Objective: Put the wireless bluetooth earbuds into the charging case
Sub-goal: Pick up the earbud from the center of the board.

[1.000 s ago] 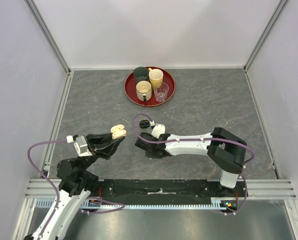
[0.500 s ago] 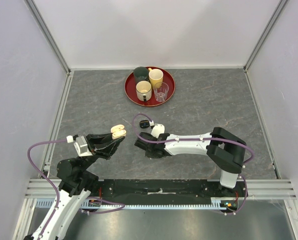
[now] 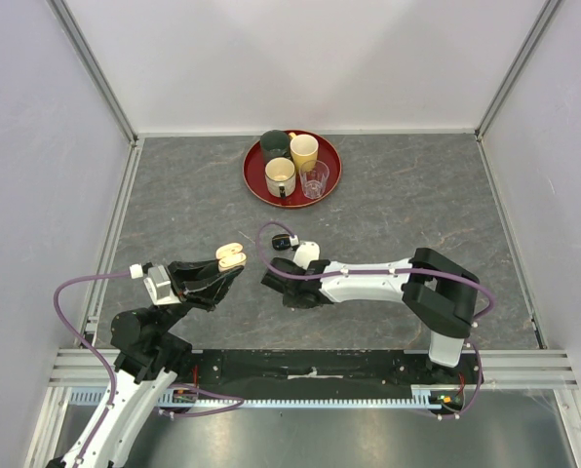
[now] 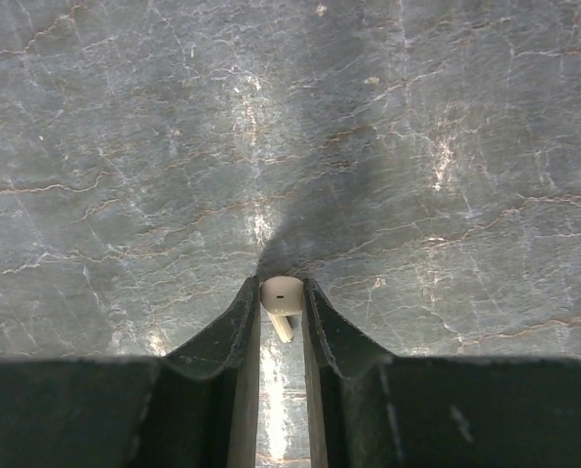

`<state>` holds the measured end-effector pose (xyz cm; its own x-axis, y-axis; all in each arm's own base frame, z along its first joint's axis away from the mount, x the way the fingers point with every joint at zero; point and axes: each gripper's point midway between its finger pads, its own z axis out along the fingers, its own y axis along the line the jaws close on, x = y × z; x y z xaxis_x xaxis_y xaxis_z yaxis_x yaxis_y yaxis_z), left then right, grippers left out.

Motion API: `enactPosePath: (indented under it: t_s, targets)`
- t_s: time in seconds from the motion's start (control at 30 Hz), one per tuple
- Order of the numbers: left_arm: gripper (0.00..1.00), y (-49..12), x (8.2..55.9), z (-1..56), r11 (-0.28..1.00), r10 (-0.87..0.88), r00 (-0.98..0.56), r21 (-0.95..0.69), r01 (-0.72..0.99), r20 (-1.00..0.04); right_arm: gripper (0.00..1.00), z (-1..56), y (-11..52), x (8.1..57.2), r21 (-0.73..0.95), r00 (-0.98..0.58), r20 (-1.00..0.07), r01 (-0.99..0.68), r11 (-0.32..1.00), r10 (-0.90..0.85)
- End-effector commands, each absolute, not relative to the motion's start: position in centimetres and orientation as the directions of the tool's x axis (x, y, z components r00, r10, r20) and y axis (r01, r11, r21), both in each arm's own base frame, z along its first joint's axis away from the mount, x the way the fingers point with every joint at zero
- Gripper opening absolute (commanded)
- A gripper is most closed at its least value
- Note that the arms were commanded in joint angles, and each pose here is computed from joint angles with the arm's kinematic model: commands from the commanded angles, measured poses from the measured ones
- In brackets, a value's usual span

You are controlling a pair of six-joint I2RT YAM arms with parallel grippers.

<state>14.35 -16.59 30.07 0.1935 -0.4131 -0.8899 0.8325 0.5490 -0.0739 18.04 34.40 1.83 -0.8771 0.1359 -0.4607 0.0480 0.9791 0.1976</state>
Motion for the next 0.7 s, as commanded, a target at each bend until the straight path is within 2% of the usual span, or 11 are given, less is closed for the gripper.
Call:
enactPosePath:
  t_s: [0.0,0.07,0.3,0.4,0.53,0.67]
  targets:
    - [0.02,-16.0,14.3,30.8,0.576,-0.419,0.249,-0.044,0.816,-0.873,0.06,4.9,34.5,19.5,0.241,-0.829,-0.539,0.021,0.970,0.152]
    - [0.02,-15.9,14.3,30.8,0.579,-0.419,0.250,-0.045,0.814,-0.873,0.02,6.9,34.0,20.4,0.288,-0.779,-0.594,0.027,0.957,0.201]
    - [0.02,-15.9,14.7,30.7,0.589,-0.419,0.254,-0.048,0.807,-0.872,0.00,13.3,32.7,22.4,0.430,-0.622,-0.703,0.015,0.903,0.345]
    - [0.02,-16.1,15.1,30.6,0.587,-0.419,0.240,-0.059,0.807,-0.876,0.00,17.2,32.6,22.7,0.536,-0.537,-0.729,-0.064,0.842,0.424]
    - [0.02,-16.4,15.4,30.7,0.579,-0.423,0.232,-0.065,0.812,-0.876,0.00,24.3,31.6,22.2,0.713,-0.403,-0.683,-0.187,0.676,0.609]
    - [0.02,-16.6,15.7,30.8,0.571,-0.431,0.229,-0.067,0.819,-0.873,0.00,28.7,30.4,21.5,0.696,-0.295,-0.718,-0.305,0.650,0.630]
